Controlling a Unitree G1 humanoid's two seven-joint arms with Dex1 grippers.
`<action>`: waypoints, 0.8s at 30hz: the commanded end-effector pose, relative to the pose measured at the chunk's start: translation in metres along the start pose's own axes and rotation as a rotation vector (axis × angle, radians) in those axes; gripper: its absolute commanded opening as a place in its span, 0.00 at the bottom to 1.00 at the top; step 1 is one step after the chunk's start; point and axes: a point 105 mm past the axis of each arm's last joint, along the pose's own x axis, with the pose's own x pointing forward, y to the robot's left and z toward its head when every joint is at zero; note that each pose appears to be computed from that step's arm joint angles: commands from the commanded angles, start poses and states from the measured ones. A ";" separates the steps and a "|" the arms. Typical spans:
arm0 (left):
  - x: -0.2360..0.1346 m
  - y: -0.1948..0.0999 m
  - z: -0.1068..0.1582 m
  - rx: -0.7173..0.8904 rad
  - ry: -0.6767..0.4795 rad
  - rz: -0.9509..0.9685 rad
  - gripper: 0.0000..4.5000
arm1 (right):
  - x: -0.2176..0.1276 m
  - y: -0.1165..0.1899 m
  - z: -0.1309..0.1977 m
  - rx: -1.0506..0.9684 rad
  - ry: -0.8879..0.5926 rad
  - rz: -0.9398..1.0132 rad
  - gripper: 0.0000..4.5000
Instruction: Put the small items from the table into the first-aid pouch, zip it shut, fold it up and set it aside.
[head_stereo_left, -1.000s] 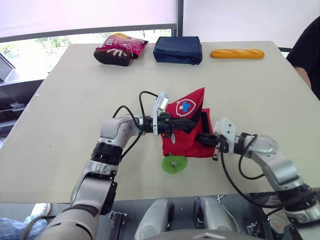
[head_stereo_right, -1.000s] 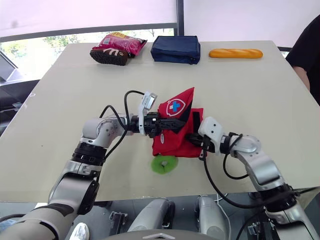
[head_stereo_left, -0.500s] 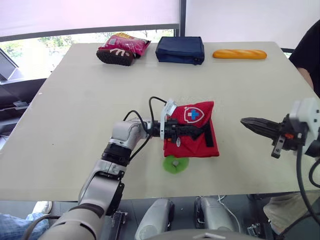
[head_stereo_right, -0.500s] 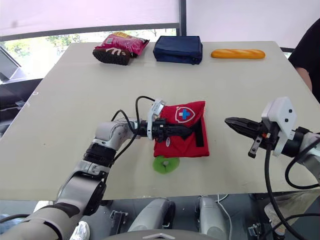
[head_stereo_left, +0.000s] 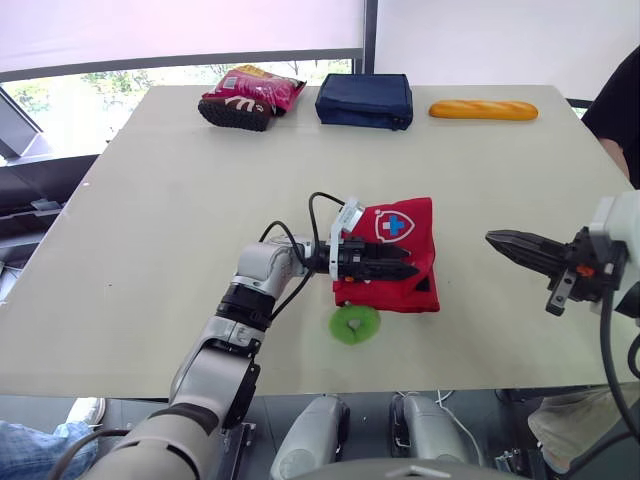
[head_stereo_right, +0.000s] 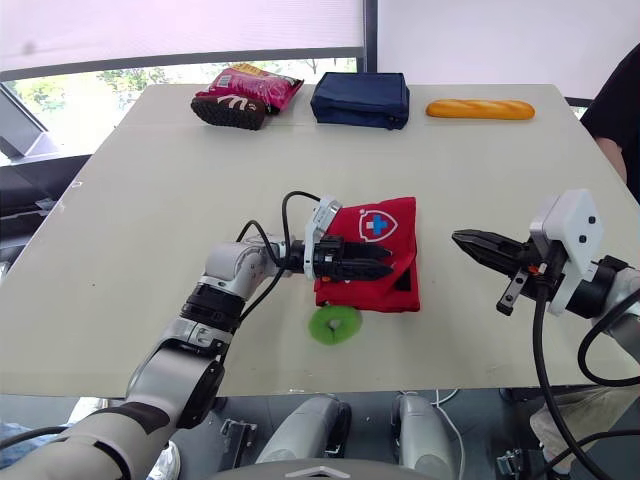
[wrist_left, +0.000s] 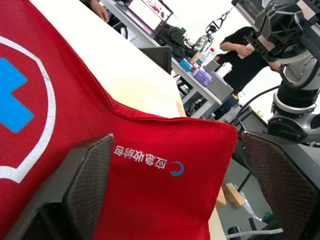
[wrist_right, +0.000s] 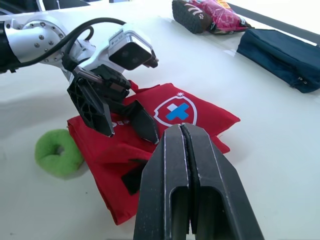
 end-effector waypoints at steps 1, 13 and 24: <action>0.000 0.001 -0.007 0.007 0.031 0.010 0.99 | -0.005 -0.001 0.007 -0.051 0.007 -0.017 0.00; 0.001 -0.004 -0.011 0.085 0.073 -0.019 0.99 | 0.026 -0.002 -0.011 -0.073 0.021 0.026 0.00; -0.006 -0.006 -0.011 0.124 0.079 -0.019 0.99 | 0.089 -0.002 -0.072 -0.089 0.081 0.100 0.00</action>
